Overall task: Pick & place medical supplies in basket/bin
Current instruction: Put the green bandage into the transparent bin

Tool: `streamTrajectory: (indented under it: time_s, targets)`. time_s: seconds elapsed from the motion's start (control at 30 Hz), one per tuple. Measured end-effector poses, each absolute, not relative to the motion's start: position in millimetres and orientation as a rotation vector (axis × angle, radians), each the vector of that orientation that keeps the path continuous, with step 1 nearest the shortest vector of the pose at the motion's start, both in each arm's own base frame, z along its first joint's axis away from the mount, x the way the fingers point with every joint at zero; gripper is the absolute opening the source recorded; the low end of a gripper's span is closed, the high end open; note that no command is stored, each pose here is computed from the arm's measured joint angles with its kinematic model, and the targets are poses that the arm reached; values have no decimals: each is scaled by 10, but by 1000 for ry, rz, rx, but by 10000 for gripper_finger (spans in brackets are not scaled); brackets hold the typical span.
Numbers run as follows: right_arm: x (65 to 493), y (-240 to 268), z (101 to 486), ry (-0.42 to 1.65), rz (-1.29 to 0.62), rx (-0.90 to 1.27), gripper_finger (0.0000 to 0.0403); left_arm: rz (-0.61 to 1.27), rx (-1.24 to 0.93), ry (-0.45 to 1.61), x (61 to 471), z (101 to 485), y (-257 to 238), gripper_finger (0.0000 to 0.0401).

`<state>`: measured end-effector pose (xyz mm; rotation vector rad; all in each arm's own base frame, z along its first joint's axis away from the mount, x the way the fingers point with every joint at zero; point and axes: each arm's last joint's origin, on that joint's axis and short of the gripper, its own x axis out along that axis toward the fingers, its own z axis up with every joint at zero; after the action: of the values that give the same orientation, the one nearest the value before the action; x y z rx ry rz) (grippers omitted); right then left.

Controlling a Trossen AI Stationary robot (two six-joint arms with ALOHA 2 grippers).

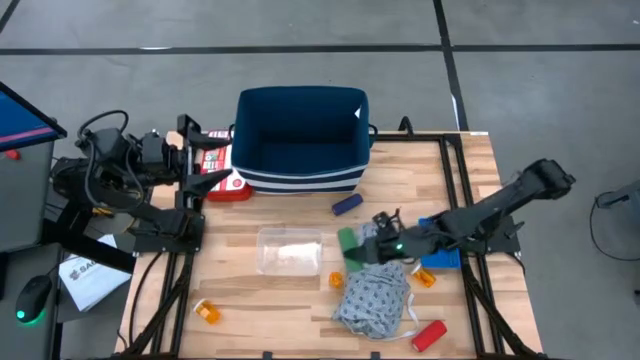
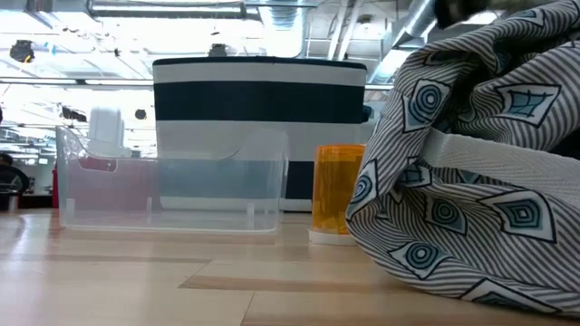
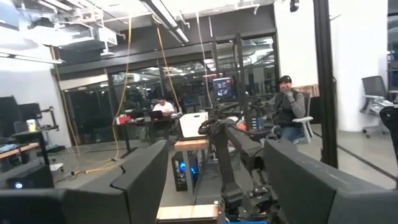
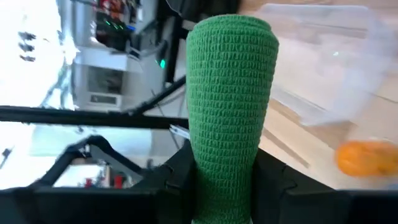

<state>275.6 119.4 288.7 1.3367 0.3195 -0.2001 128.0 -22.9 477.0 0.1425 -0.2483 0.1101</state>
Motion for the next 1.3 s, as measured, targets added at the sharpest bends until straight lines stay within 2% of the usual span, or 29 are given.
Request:
streamTrajectory:
  time_s: [0.33,0.5,0.67,0.87,1.1,1.3]
  targets:
    - [3427,1296,2705,193,-221,1338,102,45,153,-206,1274,4725,-309,253]
    - [3690,1357,2615,206,-240,1341,102,10,159,-195,1266,4712,-354,253]
    - [3850,1433,2378,312,-350,1338,102,-14,161,-188,1259,4703,-384,253]
    - [4098,1456,2239,334,-411,1335,102,-37,164,-179,1251,4693,-411,253]
    - [4066,1376,2168,430,-576,1259,102,-61,163,-174,1242,4687,-441,253]
    - [4061,1360,2194,439,-583,1260,102,-64,162,-174,1241,4687,-445,253]
